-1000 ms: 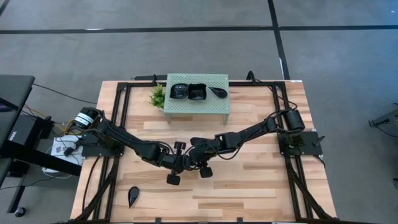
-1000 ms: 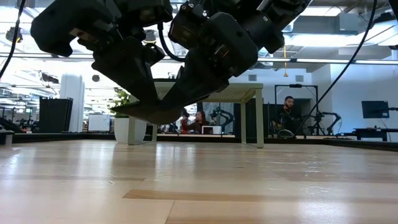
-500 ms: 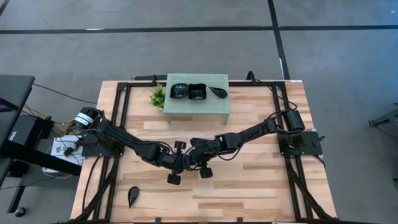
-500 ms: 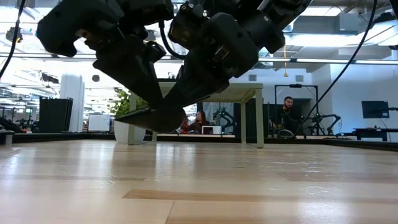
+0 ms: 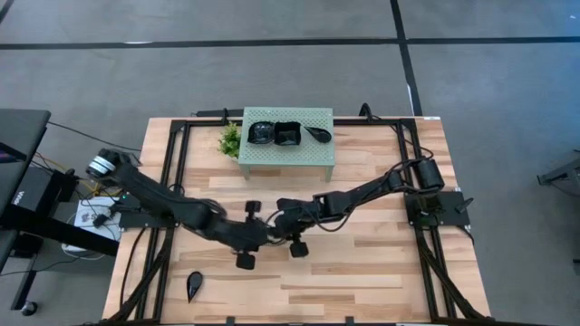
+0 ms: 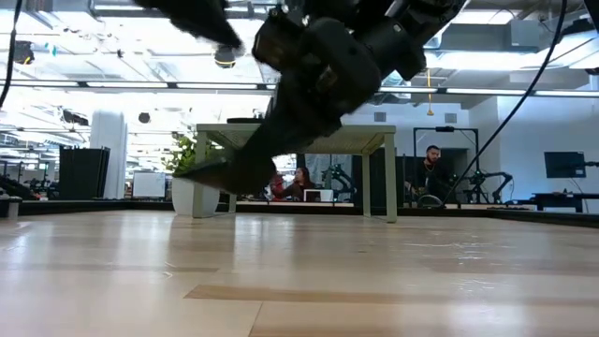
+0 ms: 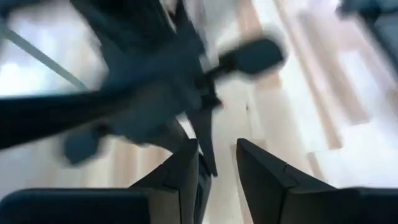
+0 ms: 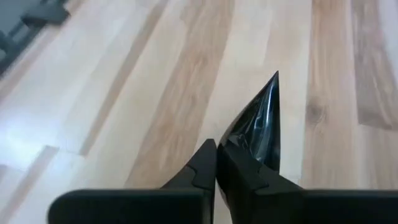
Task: Pick & Place Mini shaped plates
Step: Stack the drop-shaped plate on top of the other drop-shaped plates on the shelf
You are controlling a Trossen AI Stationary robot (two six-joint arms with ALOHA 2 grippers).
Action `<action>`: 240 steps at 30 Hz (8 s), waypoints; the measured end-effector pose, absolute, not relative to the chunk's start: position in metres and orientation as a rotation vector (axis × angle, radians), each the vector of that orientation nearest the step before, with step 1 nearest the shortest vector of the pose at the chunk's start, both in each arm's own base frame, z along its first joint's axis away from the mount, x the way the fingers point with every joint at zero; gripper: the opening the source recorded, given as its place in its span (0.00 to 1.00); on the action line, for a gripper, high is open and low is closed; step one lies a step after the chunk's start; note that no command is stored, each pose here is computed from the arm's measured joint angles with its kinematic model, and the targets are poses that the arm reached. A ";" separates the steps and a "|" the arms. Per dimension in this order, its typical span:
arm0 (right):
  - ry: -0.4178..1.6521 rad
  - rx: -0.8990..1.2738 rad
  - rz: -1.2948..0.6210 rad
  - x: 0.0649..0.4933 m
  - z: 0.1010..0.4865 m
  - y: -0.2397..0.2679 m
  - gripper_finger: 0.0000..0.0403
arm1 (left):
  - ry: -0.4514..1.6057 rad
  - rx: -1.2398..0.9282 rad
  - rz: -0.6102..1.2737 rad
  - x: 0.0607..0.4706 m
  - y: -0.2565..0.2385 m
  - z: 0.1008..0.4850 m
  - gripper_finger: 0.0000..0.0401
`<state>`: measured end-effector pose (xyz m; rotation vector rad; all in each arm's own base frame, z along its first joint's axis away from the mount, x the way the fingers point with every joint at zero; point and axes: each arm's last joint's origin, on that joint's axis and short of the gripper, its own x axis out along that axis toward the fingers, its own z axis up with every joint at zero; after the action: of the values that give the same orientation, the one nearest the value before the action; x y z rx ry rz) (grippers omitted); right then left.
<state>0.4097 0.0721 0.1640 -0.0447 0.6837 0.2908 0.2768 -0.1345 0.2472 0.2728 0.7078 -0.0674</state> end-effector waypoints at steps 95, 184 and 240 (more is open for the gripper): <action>0.647 -0.261 0.026 0.304 0.287 0.103 0.20 | 1.251 -0.733 0.032 0.170 -0.190 0.192 0.27; 0.361 0.220 -0.017 0.173 0.196 0.038 0.20 | 0.543 1.106 -0.025 0.411 0.089 0.298 0.02; 0.361 0.218 -0.019 0.173 0.196 0.037 0.20 | 0.521 0.908 0.009 0.416 0.133 0.272 0.20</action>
<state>0.1734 0.0374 0.1958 0.2180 0.3611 -0.0187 0.4163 0.1330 0.2717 0.9083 0.5209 0.0092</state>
